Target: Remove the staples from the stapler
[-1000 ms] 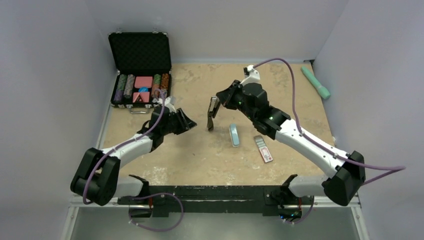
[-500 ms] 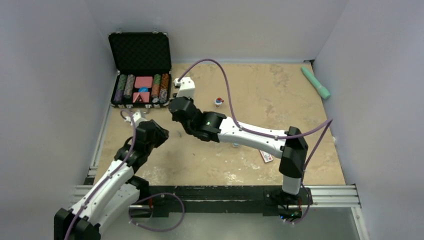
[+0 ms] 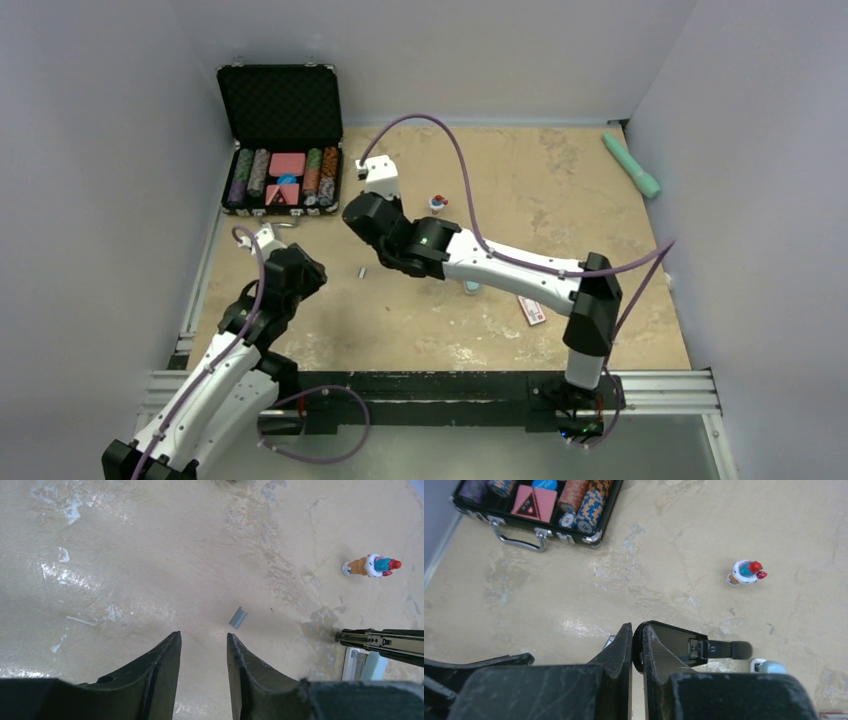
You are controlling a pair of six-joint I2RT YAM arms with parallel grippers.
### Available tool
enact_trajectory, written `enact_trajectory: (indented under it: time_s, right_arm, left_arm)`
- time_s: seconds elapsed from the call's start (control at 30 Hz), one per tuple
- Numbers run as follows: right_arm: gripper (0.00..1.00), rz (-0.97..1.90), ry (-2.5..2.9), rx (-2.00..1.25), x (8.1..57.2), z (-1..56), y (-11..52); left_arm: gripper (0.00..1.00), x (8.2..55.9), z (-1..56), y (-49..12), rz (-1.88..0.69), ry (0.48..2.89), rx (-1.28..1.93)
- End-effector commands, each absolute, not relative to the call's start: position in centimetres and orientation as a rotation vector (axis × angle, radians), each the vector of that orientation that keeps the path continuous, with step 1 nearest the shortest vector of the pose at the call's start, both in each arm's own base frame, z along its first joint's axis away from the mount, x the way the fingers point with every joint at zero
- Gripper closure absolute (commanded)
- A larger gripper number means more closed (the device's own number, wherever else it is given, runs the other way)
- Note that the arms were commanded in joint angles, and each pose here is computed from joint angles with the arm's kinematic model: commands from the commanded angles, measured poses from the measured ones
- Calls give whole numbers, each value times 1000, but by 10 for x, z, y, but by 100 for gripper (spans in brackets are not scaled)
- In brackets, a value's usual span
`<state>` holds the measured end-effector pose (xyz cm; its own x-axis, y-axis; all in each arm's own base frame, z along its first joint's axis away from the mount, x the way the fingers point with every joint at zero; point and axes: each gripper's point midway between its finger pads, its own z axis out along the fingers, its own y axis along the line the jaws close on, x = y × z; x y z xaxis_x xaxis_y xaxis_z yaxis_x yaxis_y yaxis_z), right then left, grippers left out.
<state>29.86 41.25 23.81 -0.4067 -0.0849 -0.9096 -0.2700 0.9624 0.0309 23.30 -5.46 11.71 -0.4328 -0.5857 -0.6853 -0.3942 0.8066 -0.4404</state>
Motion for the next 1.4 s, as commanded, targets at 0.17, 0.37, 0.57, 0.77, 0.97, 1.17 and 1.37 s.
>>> enact_trajectory:
  time_s: [0.17, 0.37, 0.57, 0.77, 0.97, 1.17, 1.37]
  right_arm:
    - [100, 581, 1851, -85, 275, 362, 395]
    - [100, 826, 1845, -84, 266, 379, 386]
    - [100, 976, 1885, -146, 260, 349, 385]
    - [100, 959, 1896, -125, 265, 341, 375]
    - [100, 1000, 1912, -107, 266, 325, 365]
    - [100, 1006, 1924, -82, 274, 312, 343]
    - [100, 1027, 1854, -58, 278, 346, 308]
  left_arm:
    - [56, 239, 151, -59, -323, 2007, -626]
    - [56, 227, 165, -47, -300, 1966, -638]
    - [55, 215, 169, -43, -326, 1941, -647]
    - [47, 216, 164, -73, -498, 1959, -525]
    - [43, 209, 153, -79, -534, 1999, -526]
    - [43, 206, 131, -105, -736, 1998, -548]
    - [39, 211, 132, -148, -1085, 1823, -422]
